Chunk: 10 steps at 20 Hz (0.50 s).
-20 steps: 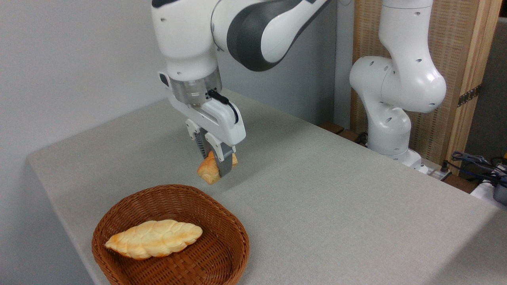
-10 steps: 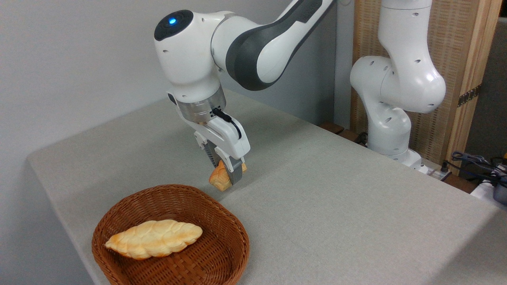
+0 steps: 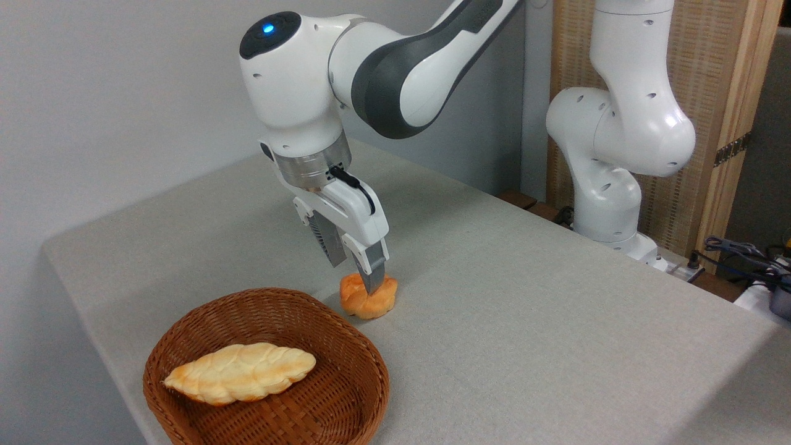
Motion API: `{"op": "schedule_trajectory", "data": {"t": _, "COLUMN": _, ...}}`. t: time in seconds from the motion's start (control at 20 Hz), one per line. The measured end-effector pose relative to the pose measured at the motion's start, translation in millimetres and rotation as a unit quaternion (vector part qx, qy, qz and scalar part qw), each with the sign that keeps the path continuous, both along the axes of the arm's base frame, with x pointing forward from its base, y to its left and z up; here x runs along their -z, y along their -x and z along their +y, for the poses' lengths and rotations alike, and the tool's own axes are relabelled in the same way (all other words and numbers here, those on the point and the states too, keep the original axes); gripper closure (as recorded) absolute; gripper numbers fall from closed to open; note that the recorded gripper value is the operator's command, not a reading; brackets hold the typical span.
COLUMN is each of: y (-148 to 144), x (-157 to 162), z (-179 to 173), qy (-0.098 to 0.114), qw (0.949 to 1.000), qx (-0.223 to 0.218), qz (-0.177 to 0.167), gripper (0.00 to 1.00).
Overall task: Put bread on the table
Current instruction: 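Lower the orange bun onto the table surface, then open the gripper and raise it away from the bun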
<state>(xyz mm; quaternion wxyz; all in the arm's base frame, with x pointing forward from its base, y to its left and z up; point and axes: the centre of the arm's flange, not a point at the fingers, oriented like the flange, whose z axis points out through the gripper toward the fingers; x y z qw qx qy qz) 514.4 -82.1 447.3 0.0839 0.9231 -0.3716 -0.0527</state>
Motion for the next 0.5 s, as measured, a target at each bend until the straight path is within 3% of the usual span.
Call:
{"op": "schedule_trajectory", "data": {"t": 0.25, "y": -4, "x": -14, "z": -1, "qy": 0.002, "qw": 0.9999, "qx": 0.000, "qz": -0.015, "gripper": 0.00}}
{"op": "schedule_trajectory", "data": {"t": 0.5, "y": -23, "x": -80, "z": -1, "qy": 0.003, "qw": 0.9961, "qx": 0.001, "qz": -0.088, "gripper": 0.00}}
